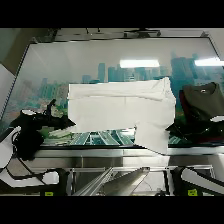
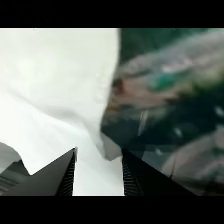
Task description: Fold the shirts.
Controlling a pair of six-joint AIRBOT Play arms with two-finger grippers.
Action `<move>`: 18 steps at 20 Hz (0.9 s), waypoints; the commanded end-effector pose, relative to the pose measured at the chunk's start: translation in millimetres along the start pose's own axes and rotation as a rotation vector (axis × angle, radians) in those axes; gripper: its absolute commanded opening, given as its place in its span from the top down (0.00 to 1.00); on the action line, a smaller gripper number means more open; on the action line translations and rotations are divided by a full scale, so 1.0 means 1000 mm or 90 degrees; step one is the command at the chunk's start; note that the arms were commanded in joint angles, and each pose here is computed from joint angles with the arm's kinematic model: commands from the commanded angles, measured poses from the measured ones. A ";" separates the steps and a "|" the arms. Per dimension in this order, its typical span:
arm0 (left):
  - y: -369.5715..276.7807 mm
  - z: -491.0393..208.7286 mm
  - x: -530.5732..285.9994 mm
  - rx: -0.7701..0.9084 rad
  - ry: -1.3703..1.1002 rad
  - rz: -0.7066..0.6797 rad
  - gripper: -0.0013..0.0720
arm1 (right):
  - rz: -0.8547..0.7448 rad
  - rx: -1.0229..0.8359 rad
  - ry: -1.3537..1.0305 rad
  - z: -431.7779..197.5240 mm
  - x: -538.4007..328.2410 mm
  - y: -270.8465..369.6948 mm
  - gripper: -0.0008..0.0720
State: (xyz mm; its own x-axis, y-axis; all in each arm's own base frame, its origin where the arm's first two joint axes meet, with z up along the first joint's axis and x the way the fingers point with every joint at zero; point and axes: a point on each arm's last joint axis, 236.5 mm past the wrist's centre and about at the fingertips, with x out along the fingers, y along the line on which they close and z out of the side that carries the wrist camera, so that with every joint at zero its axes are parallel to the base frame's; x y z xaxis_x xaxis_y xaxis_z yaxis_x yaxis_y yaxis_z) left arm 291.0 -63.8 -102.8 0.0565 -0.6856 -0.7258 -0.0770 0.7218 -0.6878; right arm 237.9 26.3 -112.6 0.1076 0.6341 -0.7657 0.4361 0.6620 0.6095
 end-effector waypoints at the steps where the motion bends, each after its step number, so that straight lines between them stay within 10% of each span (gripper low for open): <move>1: -0.002 -0.008 0.012 -0.002 0.033 -0.010 0.97 | 0.065 -0.027 0.025 -0.002 0.013 0.013 0.50; 2: -0.002 -0.009 0.014 -0.001 0.038 -0.011 0.97 | 0.079 -0.027 0.024 -0.002 0.012 0.018 0.50; 4: -0.005 -0.009 0.013 0.003 0.037 -0.011 0.97 | 0.130 -0.068 0.020 -0.002 0.008 0.037 0.91; 5: -0.007 -0.008 0.010 0.008 0.031 -0.010 0.97 | 0.154 -0.081 0.019 0.000 0.003 0.047 0.96; 18: 0.019 0.008 -0.062 -0.052 -0.052 0.019 0.97 | 0.171 -0.187 -0.130 0.079 -0.098 0.117 0.97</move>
State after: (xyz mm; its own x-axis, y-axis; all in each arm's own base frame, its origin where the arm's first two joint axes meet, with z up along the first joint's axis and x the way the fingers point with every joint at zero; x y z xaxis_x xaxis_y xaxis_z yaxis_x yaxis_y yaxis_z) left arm 292.6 -17.5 -71.2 0.1100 -0.6609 -0.7423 -0.1333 0.7303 -0.6700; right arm 332.0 16.5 -1.7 0.3142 0.7373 -0.5980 0.1260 0.5920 0.7961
